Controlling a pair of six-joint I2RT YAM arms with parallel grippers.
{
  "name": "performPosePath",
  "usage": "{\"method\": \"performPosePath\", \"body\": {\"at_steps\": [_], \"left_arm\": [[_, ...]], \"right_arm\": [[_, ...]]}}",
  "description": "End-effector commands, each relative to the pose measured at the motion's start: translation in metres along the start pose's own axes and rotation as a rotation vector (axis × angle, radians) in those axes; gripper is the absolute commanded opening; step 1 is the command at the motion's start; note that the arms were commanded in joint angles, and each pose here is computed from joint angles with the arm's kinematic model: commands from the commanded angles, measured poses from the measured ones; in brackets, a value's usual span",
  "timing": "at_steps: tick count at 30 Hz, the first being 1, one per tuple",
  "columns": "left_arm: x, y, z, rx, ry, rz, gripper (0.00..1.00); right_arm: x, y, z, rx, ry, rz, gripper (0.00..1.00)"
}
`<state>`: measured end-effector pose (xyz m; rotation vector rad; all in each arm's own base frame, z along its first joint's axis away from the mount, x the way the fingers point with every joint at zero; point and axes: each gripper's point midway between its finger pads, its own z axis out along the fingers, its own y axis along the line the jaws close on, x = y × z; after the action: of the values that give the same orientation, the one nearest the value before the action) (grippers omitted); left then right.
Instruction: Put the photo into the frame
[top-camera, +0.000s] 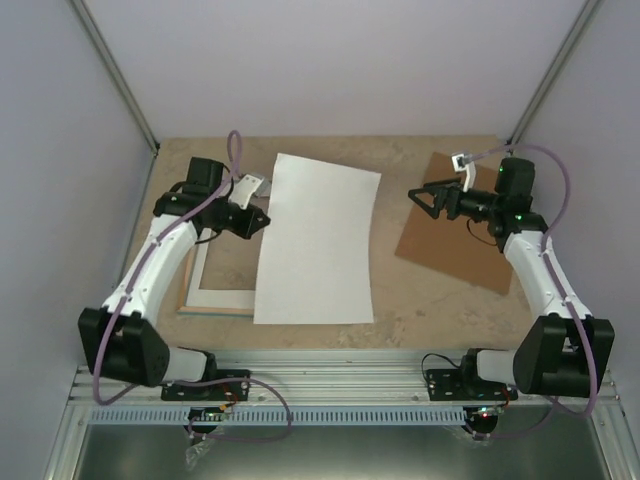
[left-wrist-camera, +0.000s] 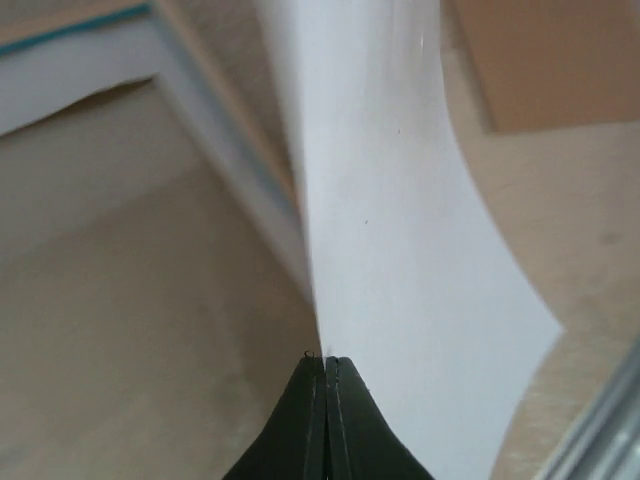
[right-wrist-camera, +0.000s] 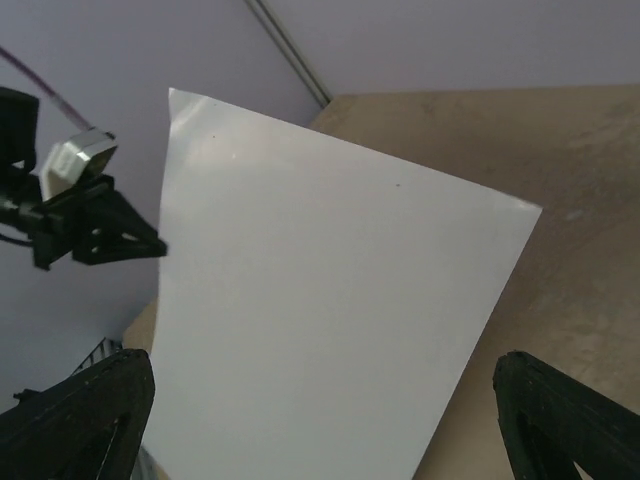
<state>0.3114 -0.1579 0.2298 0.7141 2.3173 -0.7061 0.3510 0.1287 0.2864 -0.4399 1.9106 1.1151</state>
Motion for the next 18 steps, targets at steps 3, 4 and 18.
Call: {"method": "performPosePath", "body": {"at_steps": [3,4,18], "left_arm": [[0.026,0.084,0.004,-0.253,0.160,0.047,0.00],[0.028,0.093,0.005,-0.272,0.174,0.044,0.00],[0.043,0.190,0.019,-0.411,0.258,0.023,0.00]], "right_arm": [[0.014,-0.001,0.015,0.012,0.019,-0.052,0.93],[0.015,-0.002,0.016,0.016,0.021,-0.051,0.93],[0.031,0.009,0.033,-0.016,0.067,-0.065,0.93]]}}
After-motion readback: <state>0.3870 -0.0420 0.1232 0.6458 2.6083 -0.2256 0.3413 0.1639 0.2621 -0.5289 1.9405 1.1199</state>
